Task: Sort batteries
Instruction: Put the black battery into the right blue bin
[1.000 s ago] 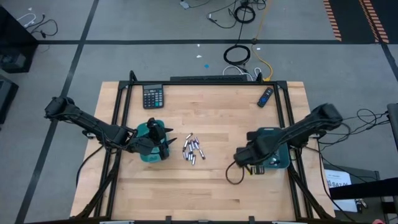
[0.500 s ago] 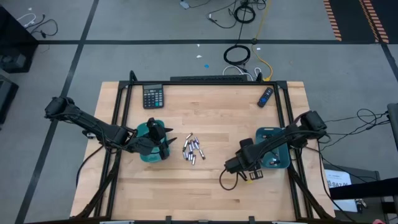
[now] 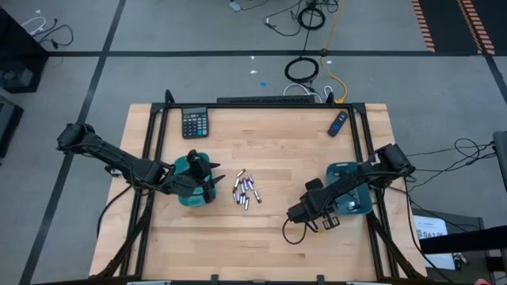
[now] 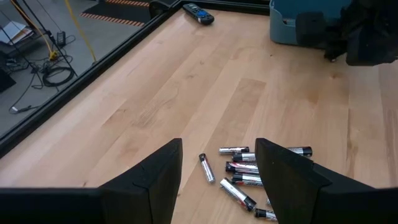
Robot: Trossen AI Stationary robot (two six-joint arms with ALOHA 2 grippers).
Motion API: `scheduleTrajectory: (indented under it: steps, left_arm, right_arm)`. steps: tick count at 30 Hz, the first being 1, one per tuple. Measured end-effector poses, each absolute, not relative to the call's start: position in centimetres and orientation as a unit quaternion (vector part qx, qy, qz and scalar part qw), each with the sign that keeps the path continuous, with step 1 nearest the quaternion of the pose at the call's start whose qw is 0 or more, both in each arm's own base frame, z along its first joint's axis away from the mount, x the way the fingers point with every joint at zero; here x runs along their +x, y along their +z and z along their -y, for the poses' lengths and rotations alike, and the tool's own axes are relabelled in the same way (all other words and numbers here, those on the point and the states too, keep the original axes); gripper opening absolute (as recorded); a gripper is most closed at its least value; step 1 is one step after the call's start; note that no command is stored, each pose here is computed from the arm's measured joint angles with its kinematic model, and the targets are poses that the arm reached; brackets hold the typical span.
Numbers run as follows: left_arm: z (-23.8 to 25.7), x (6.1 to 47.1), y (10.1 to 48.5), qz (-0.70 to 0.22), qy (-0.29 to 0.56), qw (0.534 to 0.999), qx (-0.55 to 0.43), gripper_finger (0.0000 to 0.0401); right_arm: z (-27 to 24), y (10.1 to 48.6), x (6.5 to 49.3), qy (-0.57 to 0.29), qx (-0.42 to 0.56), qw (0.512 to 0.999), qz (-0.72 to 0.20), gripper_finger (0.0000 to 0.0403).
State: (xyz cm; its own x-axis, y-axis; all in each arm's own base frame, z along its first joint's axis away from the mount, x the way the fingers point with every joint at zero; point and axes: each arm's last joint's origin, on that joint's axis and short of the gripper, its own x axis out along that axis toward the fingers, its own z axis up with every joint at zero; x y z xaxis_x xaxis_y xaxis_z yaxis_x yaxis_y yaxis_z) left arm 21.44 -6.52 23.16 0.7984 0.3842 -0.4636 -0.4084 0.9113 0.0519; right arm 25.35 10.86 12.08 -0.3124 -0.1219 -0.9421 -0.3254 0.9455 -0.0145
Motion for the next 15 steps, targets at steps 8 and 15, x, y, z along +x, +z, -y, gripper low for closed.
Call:
scheduleTrajectory:
  steps: [8,15]
  left_arm:
    - [6.5,21.4,23.1,-0.239,0.21,0.948,-0.027,0.0214]
    - [6.7,21.5,23.0,-0.253,0.176,0.95,-0.05,0.0214]
  right_arm:
    - [-10.1,17.6,25.9,-0.015,-0.222,0.582,-0.782,0.0005]
    - [-8.6,24.3,21.0,-0.107,-0.104,0.663,-0.733,0.0002]
